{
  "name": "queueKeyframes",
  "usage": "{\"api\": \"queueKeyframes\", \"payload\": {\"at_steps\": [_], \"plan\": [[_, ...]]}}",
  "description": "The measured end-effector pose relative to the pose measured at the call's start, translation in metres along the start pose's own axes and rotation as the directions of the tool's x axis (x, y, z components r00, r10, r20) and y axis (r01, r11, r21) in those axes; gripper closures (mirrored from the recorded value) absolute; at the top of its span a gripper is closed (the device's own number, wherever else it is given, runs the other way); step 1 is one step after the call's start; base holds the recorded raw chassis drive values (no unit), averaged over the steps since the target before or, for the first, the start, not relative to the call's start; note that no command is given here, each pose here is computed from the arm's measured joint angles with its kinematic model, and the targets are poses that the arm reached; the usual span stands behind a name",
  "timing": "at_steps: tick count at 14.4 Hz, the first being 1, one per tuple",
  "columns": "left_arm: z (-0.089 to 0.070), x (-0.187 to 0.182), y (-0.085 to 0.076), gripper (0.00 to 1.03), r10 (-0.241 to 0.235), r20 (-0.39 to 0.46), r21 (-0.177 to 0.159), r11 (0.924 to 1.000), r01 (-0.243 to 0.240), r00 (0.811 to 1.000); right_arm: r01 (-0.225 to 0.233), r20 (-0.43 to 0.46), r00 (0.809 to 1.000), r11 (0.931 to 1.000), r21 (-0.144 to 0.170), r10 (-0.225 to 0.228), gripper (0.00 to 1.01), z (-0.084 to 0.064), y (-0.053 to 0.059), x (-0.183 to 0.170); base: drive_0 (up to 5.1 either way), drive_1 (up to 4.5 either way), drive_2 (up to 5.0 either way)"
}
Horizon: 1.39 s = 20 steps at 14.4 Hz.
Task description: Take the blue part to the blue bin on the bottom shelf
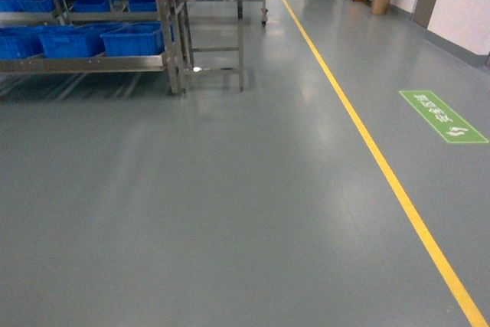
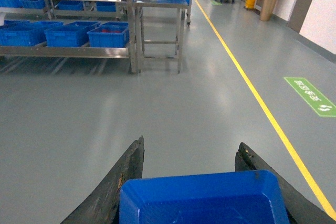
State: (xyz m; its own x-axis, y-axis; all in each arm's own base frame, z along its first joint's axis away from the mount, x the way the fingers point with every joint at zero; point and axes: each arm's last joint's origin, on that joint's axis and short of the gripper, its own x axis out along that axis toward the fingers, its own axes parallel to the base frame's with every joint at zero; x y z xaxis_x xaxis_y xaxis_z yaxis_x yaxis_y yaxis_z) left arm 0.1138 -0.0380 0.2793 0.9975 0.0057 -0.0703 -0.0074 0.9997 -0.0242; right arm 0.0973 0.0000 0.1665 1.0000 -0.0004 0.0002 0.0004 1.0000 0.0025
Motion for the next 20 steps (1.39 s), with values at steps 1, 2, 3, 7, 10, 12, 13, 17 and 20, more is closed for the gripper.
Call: {"api": "queueKeyframes", "payload": {"at_steps": [1,2,3,7,10,12,13,17,20], "plan": [[0.0,0.0002,-0.0001,0.59,-0.001,0.0,0.0,1.0,0.001,1.0,0.0,0.004,1.0,1.0,0.0,0.0,0.03,0.0004,0.0,0.0,-1.4,-1.43,-1.4],[0.0,0.0001,-0.0001,0.59,0.001,0.0,0.0,1.0,-0.001,1.0,0.0,0.001,1.0,1.0,0.0,0.0,0.03,0.0001,0.0,0.0,-1.4,-1.43,-1.4],[-0.0001,0.0002,0.0,0.59,0.002,-0.001,0.0,1.0,-0.002,1.0,0.0,0.004,1.0,1.0,0.0,0.0,0.03,0.0004,0.0,0.0,-1.4,-1.43,-1.4],[0.0,0.0002,-0.0001,0.59,0.0,0.0,0.0,1.0,0.0,1.0,0.0,0.0,1.0,1.0,0.0,0.0,0.03,0.0,0.0,0.0,-0.4,2.78,-3.5],[-0.0003,0.0003,-0.0001,0.59,0.001,-0.003,0.001,1.0,-0.001,1.0,0.0,0.006,1.0,1.0,0.0,0.0,0.03,0.0006,0.0,0.0,0.0,4.18,-4.2],[0.0,0.0003,-0.0001,0.59,-0.001,0.0,0.0,1.0,0.001,1.0,0.0,0.001,1.0,1.0,0.0,0.0,0.03,0.0001,0.0,0.0,0.0,4.18,-4.2],[-0.0002,0.0002,0.0,0.59,0.003,-0.002,0.001,1.0,-0.003,1.0,0.0,0.001,1.0,1.0,0.0,0.0,0.03,0.0001,0.0,0.0,0.0,4.18,-4.2],[-0.0002,0.0003,-0.0001,0.59,0.0,-0.002,0.001,1.0,0.0,1.0,0.0,0.0,1.0,1.0,0.0,0.0,0.03,0.0,0.0,0.0,0.0,4.18,-4.2],[0.0,0.0001,0.0,0.59,0.0,0.0,0.0,1.0,0.0,1.0,0.0,0.001,1.0,1.0,0.0,0.0,0.03,0.0001,0.0,0.0,0.0,4.18,-4.2]]}}
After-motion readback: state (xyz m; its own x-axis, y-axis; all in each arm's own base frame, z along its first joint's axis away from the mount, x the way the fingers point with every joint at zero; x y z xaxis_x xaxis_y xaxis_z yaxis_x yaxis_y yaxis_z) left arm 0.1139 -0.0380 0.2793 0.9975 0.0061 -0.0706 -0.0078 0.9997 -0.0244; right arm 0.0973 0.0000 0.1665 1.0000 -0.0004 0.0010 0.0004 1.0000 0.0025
